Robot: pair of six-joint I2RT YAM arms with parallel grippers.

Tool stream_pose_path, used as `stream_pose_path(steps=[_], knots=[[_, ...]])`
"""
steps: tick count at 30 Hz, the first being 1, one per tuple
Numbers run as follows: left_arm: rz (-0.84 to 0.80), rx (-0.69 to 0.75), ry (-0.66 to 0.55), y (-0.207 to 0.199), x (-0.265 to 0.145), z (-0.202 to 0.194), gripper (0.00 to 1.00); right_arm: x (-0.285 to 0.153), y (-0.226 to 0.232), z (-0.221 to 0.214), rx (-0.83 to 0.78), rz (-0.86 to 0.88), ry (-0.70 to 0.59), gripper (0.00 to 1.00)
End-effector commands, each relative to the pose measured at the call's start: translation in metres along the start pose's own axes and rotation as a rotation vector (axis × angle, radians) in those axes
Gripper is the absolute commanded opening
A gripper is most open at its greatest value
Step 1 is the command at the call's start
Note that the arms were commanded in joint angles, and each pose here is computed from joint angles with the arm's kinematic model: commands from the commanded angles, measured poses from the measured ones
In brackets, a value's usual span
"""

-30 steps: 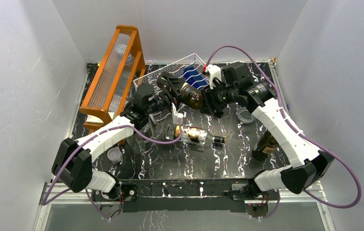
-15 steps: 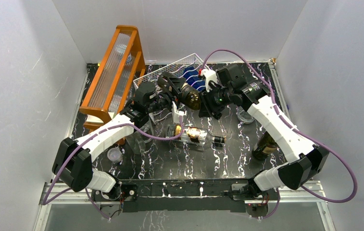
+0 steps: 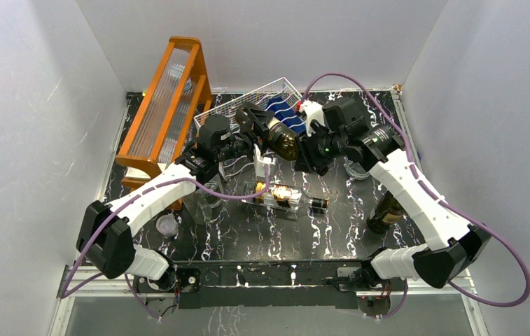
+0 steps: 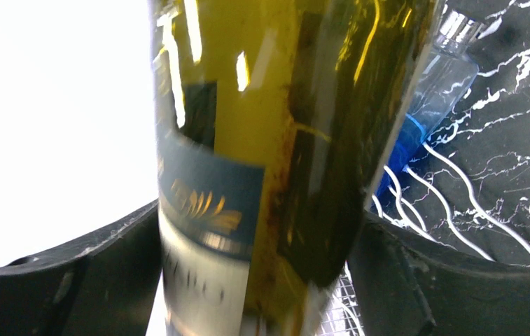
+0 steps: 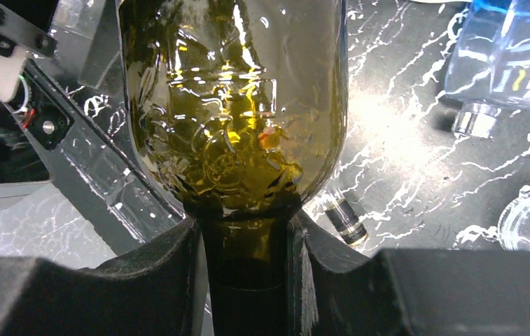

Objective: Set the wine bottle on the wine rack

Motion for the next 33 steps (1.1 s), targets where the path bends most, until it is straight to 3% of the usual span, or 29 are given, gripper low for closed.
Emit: stream_pose_path(steps=[1,8,14,19,27,33], knots=[[0.145,-0.052,0.001,0.043,-0.019,0.006,0.97,-0.037,-0.017,0.059,-0.014,-0.167,-0.343,0.00],[0.118,-0.094,0.050,0.032,-0.024,0.000,0.98,-0.050,-0.024,0.063,0.020,-0.240,-0.406,0.00],[0.149,-0.259,0.055,0.040,-0.037,0.007,0.98,-0.041,-0.026,0.049,0.028,-0.233,-0.360,0.00],[0.250,-0.499,0.062,0.051,-0.058,0.015,0.98,-0.030,-0.031,0.022,0.036,-0.236,-0.290,0.00],[0.481,-1.002,0.049,0.064,-0.096,0.029,0.98,-0.017,-0.026,-0.021,0.068,-0.174,-0.181,0.00],[0.488,-1.259,0.145,0.071,-0.120,0.035,0.98,-0.009,-0.027,-0.050,0.133,-0.168,-0.106,0.00]])
Point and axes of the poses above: each gripper's point midway between its finger pads, its own x axis out along the fingers, its own y axis along the line the jaws close on, z = x × y, the point moved 3 cm from there along -x, back along the fingers, and after that the axes turned 4 degrees about x, right-handed, at the moved point
